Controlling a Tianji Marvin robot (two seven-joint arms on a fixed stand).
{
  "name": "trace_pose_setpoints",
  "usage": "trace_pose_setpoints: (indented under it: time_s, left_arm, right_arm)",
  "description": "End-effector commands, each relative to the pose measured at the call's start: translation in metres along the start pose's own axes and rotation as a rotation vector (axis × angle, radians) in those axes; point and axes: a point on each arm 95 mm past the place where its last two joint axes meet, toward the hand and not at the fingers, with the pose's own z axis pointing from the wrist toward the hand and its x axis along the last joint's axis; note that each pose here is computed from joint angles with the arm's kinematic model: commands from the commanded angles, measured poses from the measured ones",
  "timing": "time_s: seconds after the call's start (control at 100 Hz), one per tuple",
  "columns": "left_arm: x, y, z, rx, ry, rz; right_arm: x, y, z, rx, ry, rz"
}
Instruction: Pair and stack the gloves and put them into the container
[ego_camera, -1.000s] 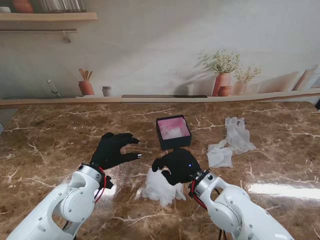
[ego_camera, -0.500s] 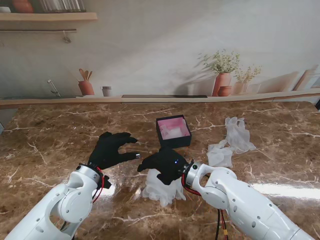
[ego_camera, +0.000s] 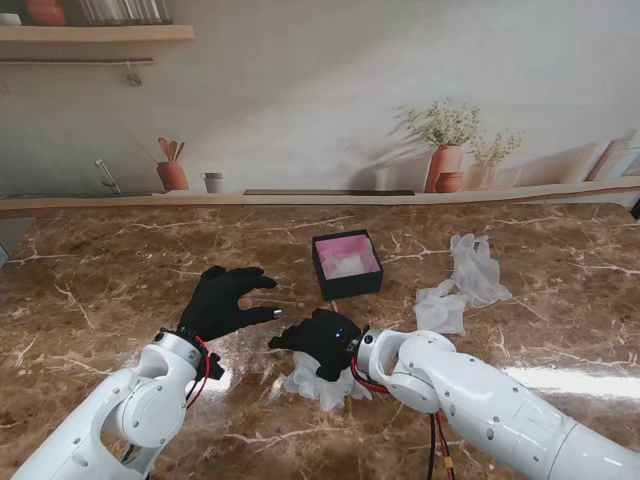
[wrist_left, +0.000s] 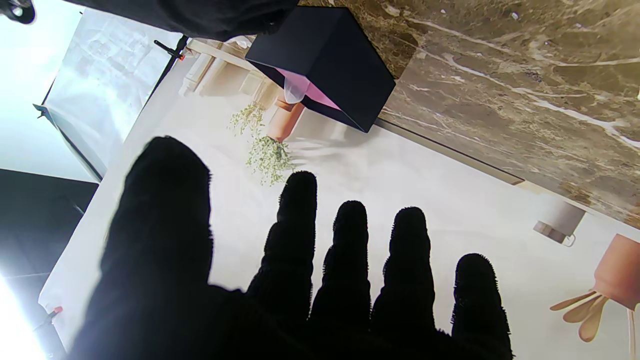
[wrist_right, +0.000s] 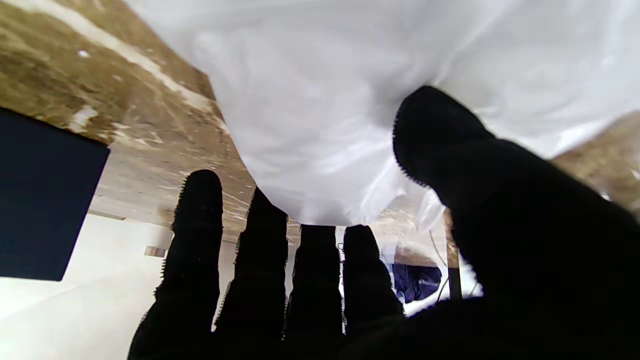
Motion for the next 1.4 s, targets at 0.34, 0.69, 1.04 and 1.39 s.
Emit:
trace_pose_setpoints:
  time_s: [0.34,0.69,1.04,1.39]
  left_arm:
    - [0.0,0.002,-0.003,-0.004,-0.01,-0.008]
    - [-0.001,0.002,-0.002,-0.004,-0.006,-0.009]
    - [-0.001,0.002,-0.003,-0.008,-0.007,-0.011]
    - [-0.001,0.002,-0.003,-0.006,-0.005,-0.015]
  right_arm:
    - [-0.005,-0.004,-0.004,-0.115,-0.03,-0.045]
    - [-0.006,-0.009,-0.009,-0.106,-0.018,-0.018]
    - [-0.005,-0.014,-0.003,-0.093,-0.071,0.006]
    - [-0.008,-0.011,-0.006,-0.168,-0.077,0.073]
